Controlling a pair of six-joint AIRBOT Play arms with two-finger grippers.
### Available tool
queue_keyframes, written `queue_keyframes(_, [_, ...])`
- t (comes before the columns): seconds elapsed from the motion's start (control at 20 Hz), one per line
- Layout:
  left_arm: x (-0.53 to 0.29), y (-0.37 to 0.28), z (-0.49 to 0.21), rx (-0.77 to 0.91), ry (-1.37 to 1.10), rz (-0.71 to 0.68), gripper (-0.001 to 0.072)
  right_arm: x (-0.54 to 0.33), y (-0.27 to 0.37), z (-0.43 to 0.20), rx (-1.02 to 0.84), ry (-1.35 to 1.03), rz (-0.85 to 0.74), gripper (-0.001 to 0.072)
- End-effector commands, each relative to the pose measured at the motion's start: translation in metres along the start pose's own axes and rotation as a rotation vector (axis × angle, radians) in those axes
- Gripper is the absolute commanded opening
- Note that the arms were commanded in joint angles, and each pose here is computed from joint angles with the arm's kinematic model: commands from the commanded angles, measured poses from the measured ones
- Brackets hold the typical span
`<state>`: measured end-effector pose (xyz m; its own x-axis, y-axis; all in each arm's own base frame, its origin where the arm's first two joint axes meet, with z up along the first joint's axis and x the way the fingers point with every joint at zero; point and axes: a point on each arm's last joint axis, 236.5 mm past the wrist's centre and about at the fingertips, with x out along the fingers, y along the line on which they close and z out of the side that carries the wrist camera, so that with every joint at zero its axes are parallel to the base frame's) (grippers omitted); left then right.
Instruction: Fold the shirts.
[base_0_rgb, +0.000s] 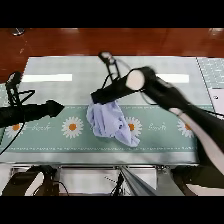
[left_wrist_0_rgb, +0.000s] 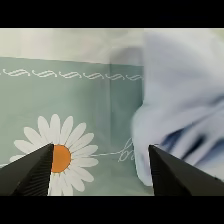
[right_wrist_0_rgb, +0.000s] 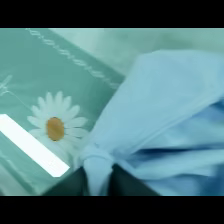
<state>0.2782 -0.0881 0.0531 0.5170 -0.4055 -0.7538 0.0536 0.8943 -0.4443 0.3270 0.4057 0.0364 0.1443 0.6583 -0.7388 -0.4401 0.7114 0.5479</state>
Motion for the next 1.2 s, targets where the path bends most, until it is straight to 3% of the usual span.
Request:
queue_keyframes(0.0, [0.002, -0.004, -0.002, -0.013, 0.012, -0.019, 0.0702, 0.038, 0.028, -0.010, 0.122, 0.040, 0.201, 0.0629])
queue_keyframes(0.2, [0.001, -0.018, -0.035, -0.038, 0.161, -0.079, 0.0702, -0.049, -0.027, 0.025, 0.151, 0.023, 0.184, 0.0626])
queue_keyframes(0.3, [-0.001, -0.019, -0.054, 0.010, 0.238, -0.093, 0.0702, -0.117, -0.094, 0.027, 0.172, -0.005, -0.005, 0.0617])
queue_keyframes(0.45, [0.007, 0.008, -0.073, 0.022, 0.300, -0.007, 0.0702, -0.208, -0.202, -0.028, 0.287, 0.003, -0.424, 0.0617])
queue_keyframes(0.55, [0.018, 0.032, -0.088, -0.020, 0.366, 0.045, 0.0702, -0.226, -0.238, -0.081, 0.427, -0.015, -0.537, 0.0618])
queue_keyframes(0.7, [0.046, 0.040, -0.105, -0.191, 0.437, 0.012, 0.0701, -0.184, -0.228, -0.145, 0.551, -0.050, -0.420, 0.0617])
queue_keyframes(0.8, [0.062, 0.014, -0.116, -0.261, 0.505, -0.124, 0.0701, -0.149, -0.211, -0.177, 0.627, -0.056, -0.309, 0.0617])
queue_keyframes(0.9, [0.075, -0.014, -0.126, -0.273, 0.565, -0.239, 0.0701, -0.127, -0.200, -0.198, 0.658, -0.044, -0.256, 0.0617])
queue_keyframes(1.15, [0.129, -0.046, -0.112, -0.237, 0.429, -0.257, 0.0702, -0.104, -0.182, -0.211, 0.625, -0.013, -0.233, 0.0617])
